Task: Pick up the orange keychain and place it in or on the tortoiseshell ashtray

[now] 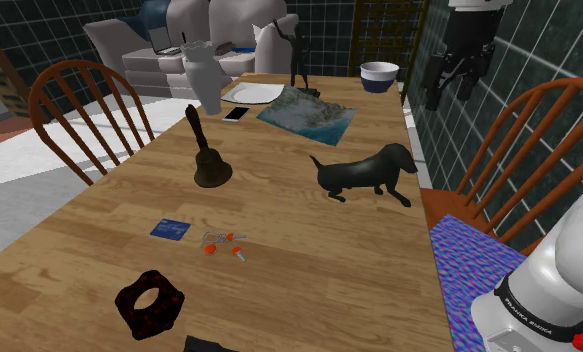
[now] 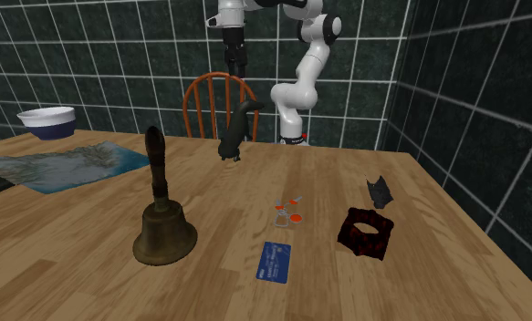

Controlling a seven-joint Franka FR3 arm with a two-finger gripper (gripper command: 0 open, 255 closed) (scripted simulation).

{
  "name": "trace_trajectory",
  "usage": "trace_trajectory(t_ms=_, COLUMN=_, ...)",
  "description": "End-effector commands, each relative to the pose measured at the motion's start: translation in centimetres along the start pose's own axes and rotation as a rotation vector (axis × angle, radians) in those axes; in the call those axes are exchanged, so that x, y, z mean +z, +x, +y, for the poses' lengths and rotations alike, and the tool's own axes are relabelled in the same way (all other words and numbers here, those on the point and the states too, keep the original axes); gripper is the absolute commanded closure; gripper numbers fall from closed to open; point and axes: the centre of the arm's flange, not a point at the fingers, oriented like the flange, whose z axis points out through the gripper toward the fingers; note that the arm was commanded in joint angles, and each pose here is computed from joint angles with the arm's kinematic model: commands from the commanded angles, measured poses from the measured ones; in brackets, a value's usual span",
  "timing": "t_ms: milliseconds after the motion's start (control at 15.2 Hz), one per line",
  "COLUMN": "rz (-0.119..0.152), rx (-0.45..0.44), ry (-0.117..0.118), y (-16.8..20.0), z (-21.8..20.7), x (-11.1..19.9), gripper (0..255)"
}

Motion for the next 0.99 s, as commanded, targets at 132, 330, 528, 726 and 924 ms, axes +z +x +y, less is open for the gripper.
trace_trajectory(t_ms=132, rz=0.003, rx=-0.024, ry=0.001, y=0.8, z=-2.2, x=1.1, gripper=0)
trace_trajectory(t_ms=330, rz=0.006, rx=-0.061, ry=0.001, y=2.0, z=-5.6, x=2.7, gripper=0)
trace_trajectory(t_ms=528, rz=0.01, rx=-0.097, ry=0.002, y=3.0, z=-9.1, x=4.3, gripper=0)
trace_trajectory(t_ms=726, rz=0.014, rx=-0.133, ry=0.003, y=3.9, z=-12.5, x=5.9, gripper=0)
trace_trajectory(t_ms=924, rz=0.018, rx=-0.169, ry=0.004, y=4.6, z=-16.0, x=7.5, gripper=0)
